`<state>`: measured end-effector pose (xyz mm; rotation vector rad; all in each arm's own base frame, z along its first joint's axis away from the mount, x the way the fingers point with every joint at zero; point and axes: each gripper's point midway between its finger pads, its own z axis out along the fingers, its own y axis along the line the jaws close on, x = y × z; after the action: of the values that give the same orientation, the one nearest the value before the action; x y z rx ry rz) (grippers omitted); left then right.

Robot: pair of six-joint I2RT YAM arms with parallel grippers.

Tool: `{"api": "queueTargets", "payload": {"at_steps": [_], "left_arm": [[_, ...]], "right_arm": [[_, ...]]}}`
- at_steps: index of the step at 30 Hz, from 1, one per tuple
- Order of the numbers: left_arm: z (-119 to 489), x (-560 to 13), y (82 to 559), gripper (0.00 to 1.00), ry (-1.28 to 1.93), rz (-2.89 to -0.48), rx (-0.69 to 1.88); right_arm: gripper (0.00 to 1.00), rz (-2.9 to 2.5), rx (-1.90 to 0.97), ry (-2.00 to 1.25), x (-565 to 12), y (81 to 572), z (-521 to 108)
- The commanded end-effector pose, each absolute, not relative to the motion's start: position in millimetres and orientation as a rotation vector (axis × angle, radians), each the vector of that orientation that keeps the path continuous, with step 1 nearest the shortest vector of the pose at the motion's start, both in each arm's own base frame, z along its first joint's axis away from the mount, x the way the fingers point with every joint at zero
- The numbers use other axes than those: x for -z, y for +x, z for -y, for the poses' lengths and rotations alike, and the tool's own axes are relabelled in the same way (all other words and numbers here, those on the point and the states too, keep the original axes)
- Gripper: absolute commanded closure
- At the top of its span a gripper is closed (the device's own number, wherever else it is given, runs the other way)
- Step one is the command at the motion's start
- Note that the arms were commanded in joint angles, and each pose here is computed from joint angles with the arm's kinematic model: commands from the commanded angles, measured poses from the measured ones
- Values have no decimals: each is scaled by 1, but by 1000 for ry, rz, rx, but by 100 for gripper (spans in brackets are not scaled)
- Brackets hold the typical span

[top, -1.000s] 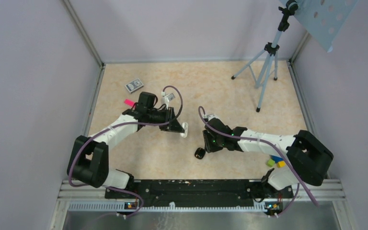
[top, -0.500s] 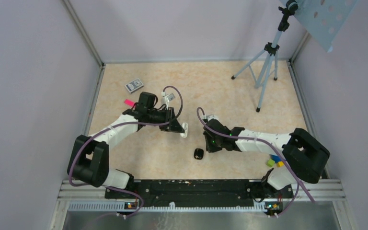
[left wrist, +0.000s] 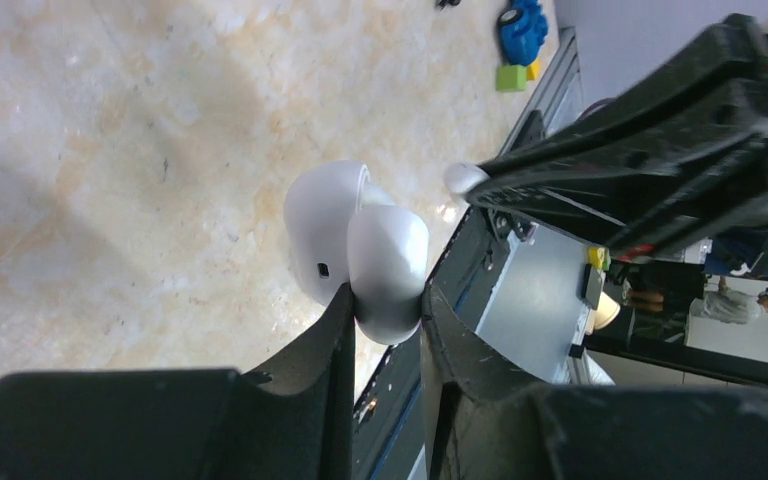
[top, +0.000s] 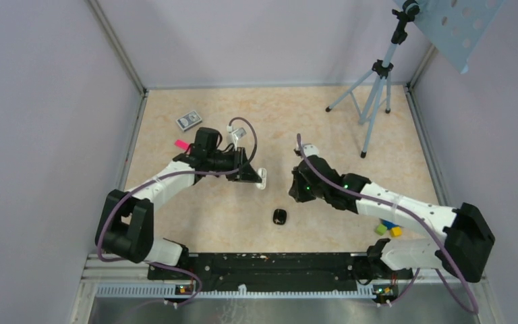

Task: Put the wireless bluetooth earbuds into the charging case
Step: Pick up the right earbud from the center of the board, then insert the right earbud into the right side groove of the charging case.

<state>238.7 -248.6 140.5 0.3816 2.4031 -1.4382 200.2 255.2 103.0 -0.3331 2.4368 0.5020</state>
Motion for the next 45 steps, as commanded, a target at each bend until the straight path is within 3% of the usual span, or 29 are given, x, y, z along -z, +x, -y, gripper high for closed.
{"api": "queueTargets", "payload": {"at_steps": [1, 12, 45], "left_arm": [[261, -196, 258, 100, 426, -2136, 1477], [274, -231, 253, 100, 332, -2043, 1724], [274, -237, 250, 100, 215, -2069, 1766]], "right_arm": [[100, -2220, -728, -235, -189, 215, -283], [100, -1974, -949, -82, -261, 243, -318], [100, -2022, -924, -57, -236, 247, -321]]}}
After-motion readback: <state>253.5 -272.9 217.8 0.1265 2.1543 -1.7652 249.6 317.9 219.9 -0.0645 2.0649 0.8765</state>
